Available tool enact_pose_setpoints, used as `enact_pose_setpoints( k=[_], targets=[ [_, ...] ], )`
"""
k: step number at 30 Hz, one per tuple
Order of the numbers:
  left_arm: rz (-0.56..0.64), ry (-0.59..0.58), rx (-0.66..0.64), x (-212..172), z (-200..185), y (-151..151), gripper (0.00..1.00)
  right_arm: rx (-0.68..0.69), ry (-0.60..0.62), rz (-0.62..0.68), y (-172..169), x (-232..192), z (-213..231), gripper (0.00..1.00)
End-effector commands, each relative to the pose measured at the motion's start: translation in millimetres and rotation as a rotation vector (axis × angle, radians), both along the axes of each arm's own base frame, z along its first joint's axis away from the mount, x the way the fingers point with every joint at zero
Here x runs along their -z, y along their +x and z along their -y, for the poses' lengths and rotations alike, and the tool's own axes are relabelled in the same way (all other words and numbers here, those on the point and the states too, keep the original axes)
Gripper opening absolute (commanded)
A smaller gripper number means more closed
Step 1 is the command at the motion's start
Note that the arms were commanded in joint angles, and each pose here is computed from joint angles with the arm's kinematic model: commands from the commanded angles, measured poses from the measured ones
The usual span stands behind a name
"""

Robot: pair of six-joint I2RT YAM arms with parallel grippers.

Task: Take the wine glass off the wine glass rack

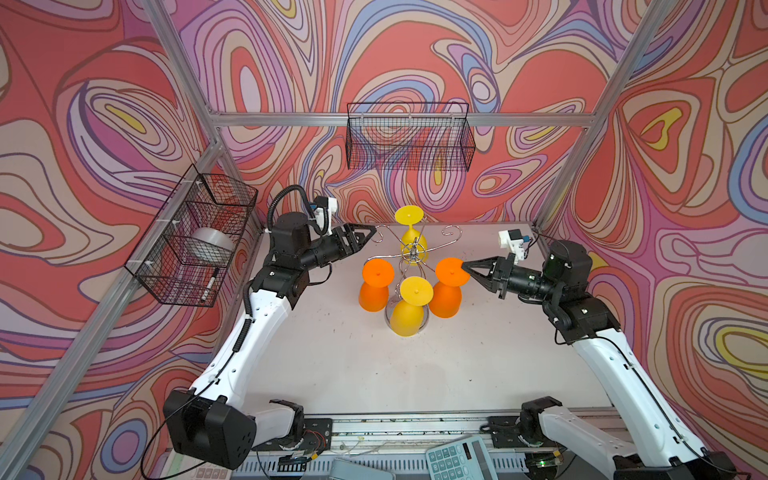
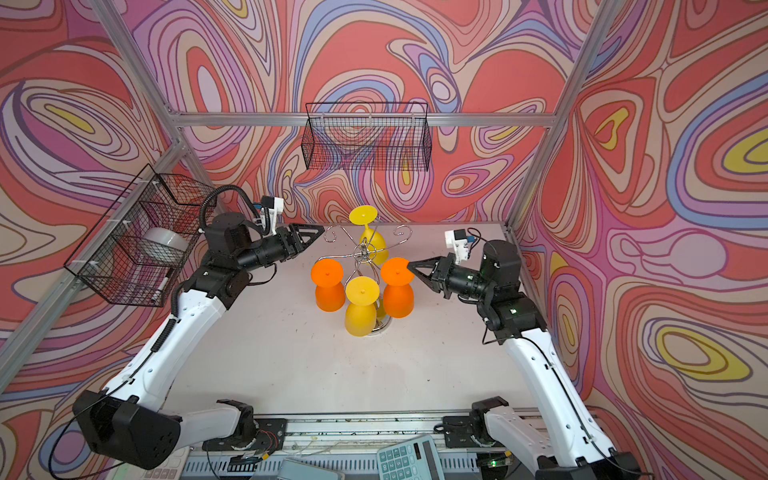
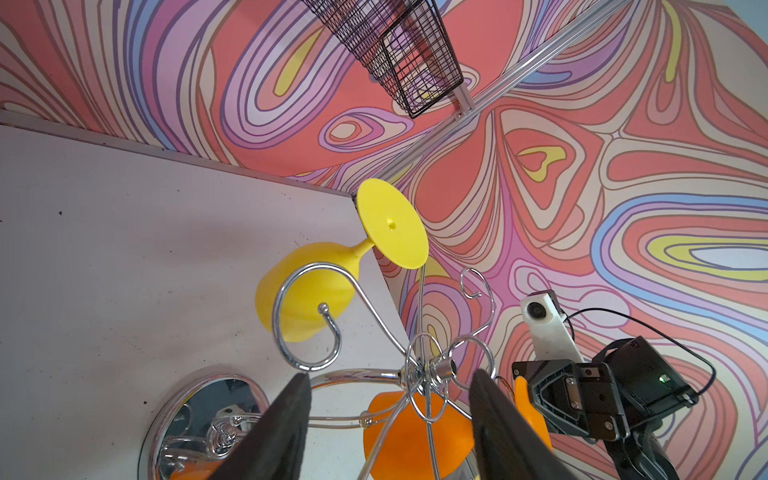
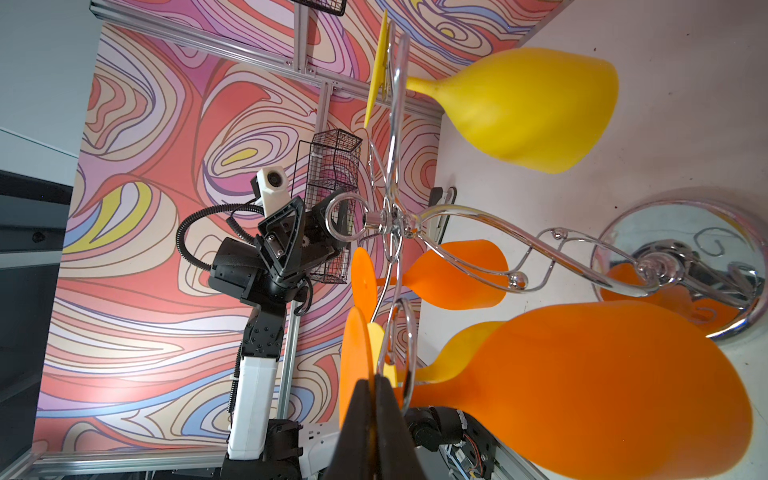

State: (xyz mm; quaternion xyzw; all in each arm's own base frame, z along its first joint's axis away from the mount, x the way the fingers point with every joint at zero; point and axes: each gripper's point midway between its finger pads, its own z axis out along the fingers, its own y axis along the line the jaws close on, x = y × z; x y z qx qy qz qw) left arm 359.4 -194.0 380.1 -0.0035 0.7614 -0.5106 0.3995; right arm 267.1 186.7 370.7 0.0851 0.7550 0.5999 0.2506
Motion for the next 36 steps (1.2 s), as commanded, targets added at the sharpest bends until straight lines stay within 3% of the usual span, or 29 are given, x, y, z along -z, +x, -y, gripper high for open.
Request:
enact_pose_setpoints(
  k=[1,36],
  targets=[
    [0.011,-0.007,0.002,1,2,2,0.61,0.004,-0.009,0.042,1,-10,-2,0.0],
    [0.039,0.04,0.015,-2,1,-12,0.61,0.094,-0.066,0.105,58,-17,-20,0.0]
  ],
)
